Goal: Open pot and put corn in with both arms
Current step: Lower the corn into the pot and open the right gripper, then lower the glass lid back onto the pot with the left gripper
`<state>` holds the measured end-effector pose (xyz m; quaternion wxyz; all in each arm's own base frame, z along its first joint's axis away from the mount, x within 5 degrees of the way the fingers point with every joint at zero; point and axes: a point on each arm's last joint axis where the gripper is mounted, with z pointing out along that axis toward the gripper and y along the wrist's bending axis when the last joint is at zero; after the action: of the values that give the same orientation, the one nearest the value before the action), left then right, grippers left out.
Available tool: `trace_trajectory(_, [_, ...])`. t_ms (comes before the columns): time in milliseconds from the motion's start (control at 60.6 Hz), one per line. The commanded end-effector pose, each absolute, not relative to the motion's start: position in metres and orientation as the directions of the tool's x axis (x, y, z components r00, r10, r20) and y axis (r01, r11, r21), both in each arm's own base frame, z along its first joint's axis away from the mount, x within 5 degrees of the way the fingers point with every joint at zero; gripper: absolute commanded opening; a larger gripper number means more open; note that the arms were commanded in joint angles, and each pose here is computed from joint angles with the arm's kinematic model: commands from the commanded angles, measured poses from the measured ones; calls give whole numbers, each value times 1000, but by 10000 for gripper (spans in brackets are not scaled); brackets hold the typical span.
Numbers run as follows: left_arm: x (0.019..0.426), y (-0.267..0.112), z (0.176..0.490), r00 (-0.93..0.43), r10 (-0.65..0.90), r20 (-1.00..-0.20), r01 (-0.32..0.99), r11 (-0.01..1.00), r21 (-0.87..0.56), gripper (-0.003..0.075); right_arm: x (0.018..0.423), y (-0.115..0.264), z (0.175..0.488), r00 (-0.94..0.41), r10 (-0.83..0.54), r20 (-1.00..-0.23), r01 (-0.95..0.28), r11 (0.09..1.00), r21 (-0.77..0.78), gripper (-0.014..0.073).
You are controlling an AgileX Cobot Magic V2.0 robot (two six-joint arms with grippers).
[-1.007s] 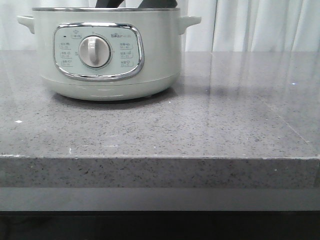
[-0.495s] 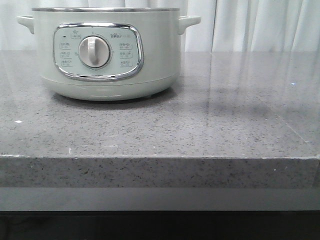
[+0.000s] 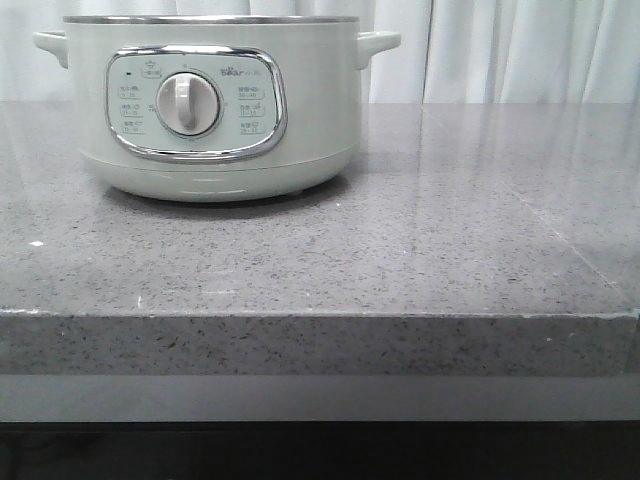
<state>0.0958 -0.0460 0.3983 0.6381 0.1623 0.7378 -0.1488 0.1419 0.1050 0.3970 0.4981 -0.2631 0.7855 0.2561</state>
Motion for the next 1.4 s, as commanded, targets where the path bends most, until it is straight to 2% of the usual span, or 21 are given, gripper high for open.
trace_trajectory(0, [92, -44, 424, 28, -39, -999, 436, 899, -22, 220, 126, 95, 405, -291, -81, -953, -662, 736, 140, 615])
trace_trajectory(281, [92, -44, 424, 28, -39, -999, 436, 899, -22, 220, 93, 77, 405, -211, -35, -977, -668, 734, 119, 615])
trace_trajectory(793, [92, -44, 424, 28, -39, -999, 436, 899, -22, 220, 91, 77, 404, -221, -45, -974, -674, 729, 119, 615])
trace_trajectory(908, [94, -46, 429, 79, -63, -995, 439, 898, -22, 220, 91, 77, 404, -221, -45, -974, -674, 729, 119, 615])
trace_trajectory(1073, [114, -56, 436, 150, -97, -984, 443, 896, -21, 220, 91, 77, 404, -222, -46, -974, -674, 729, 119, 615])
trace_trajectory(1387, [191, -94, 460, 87, -66, -994, 442, 897, -21, 220, 91, 77, 404, -222, -46, -974, -674, 729, 119, 615])
